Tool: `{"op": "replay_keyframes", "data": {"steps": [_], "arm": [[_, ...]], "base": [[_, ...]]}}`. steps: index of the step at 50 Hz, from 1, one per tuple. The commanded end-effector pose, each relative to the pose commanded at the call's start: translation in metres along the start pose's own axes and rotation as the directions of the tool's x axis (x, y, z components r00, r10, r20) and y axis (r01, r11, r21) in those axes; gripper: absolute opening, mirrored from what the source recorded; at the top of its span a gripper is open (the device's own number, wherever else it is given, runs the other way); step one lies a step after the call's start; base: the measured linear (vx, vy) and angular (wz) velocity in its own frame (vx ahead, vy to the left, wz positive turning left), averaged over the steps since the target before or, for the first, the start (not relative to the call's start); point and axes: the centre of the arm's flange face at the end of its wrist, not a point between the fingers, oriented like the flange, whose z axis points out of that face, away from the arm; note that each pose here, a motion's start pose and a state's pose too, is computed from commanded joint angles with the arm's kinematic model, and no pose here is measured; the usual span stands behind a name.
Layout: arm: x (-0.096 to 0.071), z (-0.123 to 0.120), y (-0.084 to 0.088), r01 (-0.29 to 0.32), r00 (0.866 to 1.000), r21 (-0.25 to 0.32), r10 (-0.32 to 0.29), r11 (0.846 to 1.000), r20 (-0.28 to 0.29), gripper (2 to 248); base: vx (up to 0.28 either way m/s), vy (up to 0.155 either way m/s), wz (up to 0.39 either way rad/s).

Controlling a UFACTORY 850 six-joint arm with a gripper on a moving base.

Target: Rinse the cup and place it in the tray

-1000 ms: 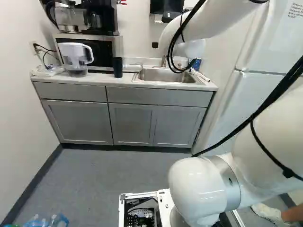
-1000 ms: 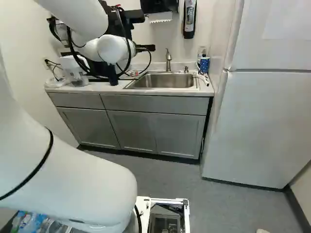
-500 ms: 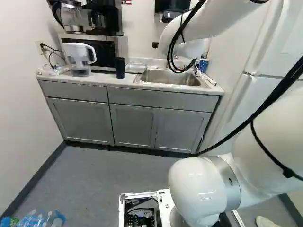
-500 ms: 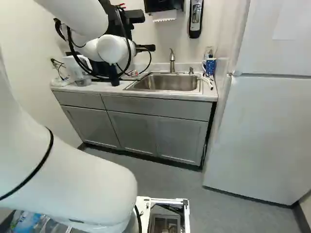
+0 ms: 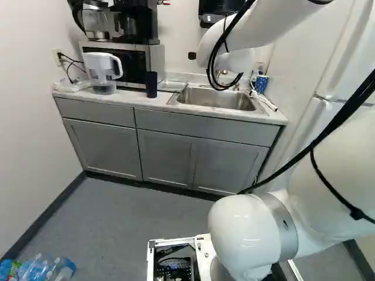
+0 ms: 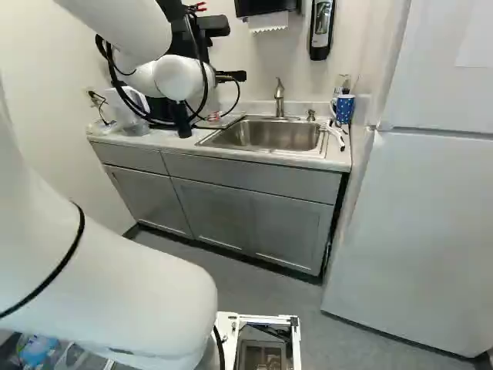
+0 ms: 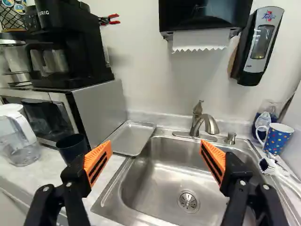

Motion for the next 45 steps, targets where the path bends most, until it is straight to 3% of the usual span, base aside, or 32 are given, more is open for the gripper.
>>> {"op": "replay_keyframes", "data": {"steps": [45], "arm": [[0.0, 0.0, 0.0, 0.0, 1.0, 0.0, 0.0, 1.0, 0.0, 247]], "base": [[0.096, -0.094, 0.008]]}}
